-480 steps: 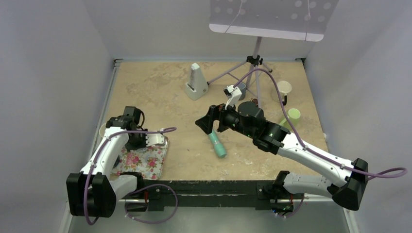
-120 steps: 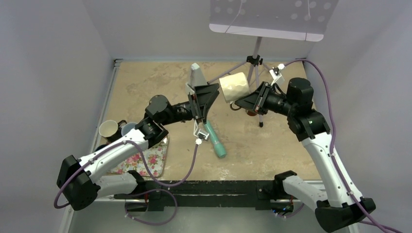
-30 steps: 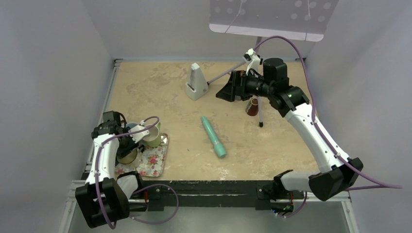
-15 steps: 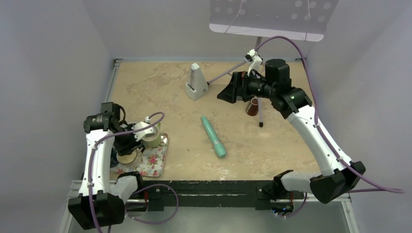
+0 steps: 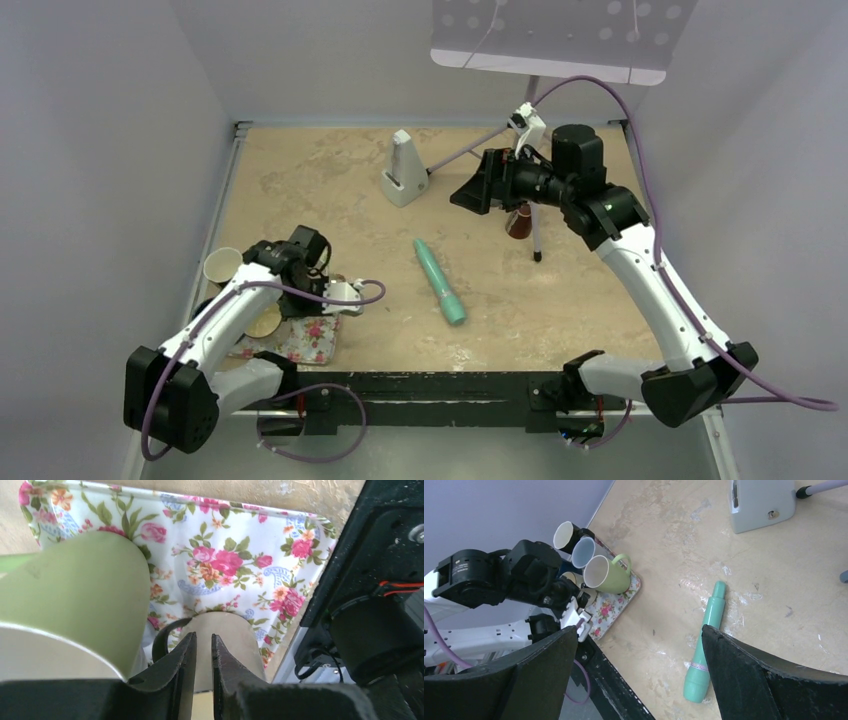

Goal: Turn the mug right side up

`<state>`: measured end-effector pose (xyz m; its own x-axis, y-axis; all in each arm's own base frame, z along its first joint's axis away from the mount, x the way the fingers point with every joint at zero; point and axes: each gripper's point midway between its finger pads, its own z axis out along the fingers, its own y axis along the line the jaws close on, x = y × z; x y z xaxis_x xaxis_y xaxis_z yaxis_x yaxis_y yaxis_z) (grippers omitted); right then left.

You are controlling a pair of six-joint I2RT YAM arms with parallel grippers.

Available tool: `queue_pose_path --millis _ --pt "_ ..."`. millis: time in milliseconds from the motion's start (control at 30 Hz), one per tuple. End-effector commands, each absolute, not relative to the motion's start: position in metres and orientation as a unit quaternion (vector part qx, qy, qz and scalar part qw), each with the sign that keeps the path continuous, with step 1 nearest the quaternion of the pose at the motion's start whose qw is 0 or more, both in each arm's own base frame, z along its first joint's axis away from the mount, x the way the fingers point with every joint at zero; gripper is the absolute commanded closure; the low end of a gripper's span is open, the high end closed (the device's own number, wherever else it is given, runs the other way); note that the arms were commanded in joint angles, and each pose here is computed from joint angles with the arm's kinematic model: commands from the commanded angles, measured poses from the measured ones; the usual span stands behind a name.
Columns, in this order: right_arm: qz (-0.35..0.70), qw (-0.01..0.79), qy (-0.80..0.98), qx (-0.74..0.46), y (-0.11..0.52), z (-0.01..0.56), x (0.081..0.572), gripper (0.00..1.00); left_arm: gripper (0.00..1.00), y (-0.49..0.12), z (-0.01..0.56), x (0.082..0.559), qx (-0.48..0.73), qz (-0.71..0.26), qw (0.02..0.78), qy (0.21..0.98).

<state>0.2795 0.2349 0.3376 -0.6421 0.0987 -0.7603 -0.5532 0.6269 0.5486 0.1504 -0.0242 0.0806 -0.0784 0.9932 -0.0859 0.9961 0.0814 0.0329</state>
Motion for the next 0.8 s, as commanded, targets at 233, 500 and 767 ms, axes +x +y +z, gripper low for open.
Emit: queue_pose_path --millis 233,500,767 --pt "0.403 0.425 0.800 -0.129 0.227 0.354 0.278 0.02 0.85 -0.003 0.055 0.179 0.682 0.081 0.041 0.725" --pt "0.402 0.429 0.798 -0.132 0.228 0.357 0.279 0.02 0.83 0.022 0.051 0.192 0.640 0.134 0.045 0.755" --pt "0.402 0.428 0.798 -0.134 0.228 0.353 0.277 0.02 0.79 0.036 0.056 0.188 0.616 0.134 0.049 0.775"
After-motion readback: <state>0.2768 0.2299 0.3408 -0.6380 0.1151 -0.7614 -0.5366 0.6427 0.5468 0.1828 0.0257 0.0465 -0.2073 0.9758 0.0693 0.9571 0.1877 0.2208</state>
